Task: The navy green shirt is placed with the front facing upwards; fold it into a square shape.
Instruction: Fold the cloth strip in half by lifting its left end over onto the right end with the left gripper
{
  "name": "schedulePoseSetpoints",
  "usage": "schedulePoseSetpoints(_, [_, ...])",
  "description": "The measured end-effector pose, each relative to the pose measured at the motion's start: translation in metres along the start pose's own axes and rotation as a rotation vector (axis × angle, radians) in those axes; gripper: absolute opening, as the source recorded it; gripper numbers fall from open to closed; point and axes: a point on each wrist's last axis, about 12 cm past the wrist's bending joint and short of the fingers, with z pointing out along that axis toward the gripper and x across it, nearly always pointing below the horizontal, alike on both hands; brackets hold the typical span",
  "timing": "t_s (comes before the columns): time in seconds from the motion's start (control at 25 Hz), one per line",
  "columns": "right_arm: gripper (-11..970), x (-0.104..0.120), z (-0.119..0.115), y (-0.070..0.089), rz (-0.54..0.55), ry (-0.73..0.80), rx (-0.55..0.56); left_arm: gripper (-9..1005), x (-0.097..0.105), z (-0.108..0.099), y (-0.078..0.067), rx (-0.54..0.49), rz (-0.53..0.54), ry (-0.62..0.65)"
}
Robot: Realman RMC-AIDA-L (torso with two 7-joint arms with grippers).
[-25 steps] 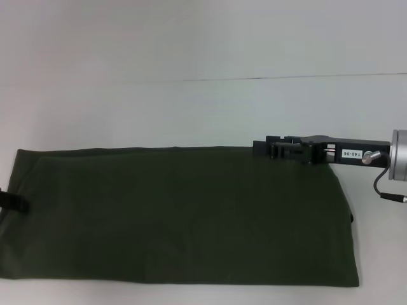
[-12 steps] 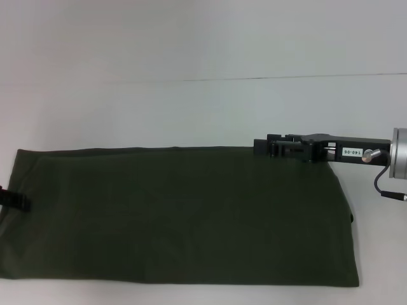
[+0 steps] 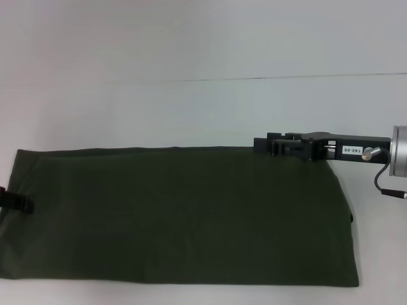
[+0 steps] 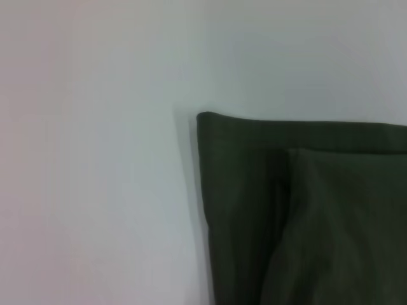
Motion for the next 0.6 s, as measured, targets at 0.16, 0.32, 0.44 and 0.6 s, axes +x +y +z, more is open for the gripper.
schedulePoseSetpoints(0.16, [758, -0.0013, 0.0014, -0.0002, 0.003, 0.006, 0.004, 811, -0.0004, 0.0002, -0.0005, 0.000, 0.002, 0.000])
schedulePoseSetpoints(0.32, [759, -0.0015, 0.0029, 0.0000, -0.003, 0.017, 0.006, 806, -0.0005, 0.0005, -0.0007, 0.000, 0.004, 0.001])
schedulePoseSetpoints(0.44, [759, -0.0014, 0.0039, 0.0000, -0.005, 0.022, 0.007, 802, -0.0008, 0.0021, -0.0021, 0.006, 0.004, 0.008])
schedulePoseSetpoints(0.6, [759, -0.0016, 0.0041, 0.0001, -0.007, 0.022, 0.007, 797, -0.0021, 0.0034, -0.0042, 0.015, 0.004, 0.016])
